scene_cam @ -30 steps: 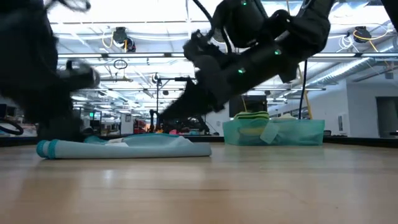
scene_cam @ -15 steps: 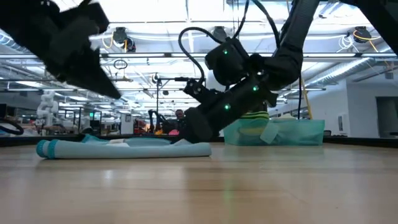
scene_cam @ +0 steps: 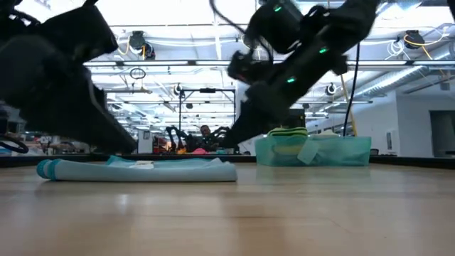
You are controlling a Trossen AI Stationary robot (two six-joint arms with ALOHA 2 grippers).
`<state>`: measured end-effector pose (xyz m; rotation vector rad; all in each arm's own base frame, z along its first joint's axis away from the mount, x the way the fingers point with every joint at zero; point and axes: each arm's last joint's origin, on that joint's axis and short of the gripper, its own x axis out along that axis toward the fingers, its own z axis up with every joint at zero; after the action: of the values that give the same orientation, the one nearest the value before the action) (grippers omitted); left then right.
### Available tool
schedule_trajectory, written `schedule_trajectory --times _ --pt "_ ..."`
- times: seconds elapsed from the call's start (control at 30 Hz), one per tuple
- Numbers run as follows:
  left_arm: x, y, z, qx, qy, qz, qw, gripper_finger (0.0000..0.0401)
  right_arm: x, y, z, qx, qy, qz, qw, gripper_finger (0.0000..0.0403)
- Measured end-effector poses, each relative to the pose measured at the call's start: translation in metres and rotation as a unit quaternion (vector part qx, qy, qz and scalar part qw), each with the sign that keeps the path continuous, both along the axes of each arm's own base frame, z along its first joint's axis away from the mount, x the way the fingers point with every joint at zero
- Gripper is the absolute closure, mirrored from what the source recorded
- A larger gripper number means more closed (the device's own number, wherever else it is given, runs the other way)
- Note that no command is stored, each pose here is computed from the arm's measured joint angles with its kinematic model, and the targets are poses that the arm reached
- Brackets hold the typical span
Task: Fold microfiber towels
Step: Fold the blue microfiber cloth
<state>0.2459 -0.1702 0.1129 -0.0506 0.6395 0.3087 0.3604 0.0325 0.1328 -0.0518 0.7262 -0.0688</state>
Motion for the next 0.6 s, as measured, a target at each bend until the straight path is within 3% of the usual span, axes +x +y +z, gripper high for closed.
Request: schedule_trajectory --times 0.13,0.3,0.4,0.6 --pt "0.001 -0.010 0.000 0.041 0.033 -0.028 0.998 0.0171 -0.021 0.026 0.004 0.012 -0.020 0.033 0.999 0.0386" --pt "-0.005 -0.011 0.002 0.087 0.106 -0.034 0.990 0.0175 -0.043 0.054 -0.010 0.016 -0.055 0.078 0.995 0.0369" --pt "-0.010 -0.008 0.004 0.108 0.145 -0.028 0.983 0.0175 -0.047 0.067 -0.015 0.017 -0.072 0.094 0.993 0.0346" --pt "-0.013 0.000 0.001 0.095 0.195 -0.025 0.976 0.0176 -0.040 0.071 -0.021 -0.011 -0.089 0.121 0.989 0.0294"
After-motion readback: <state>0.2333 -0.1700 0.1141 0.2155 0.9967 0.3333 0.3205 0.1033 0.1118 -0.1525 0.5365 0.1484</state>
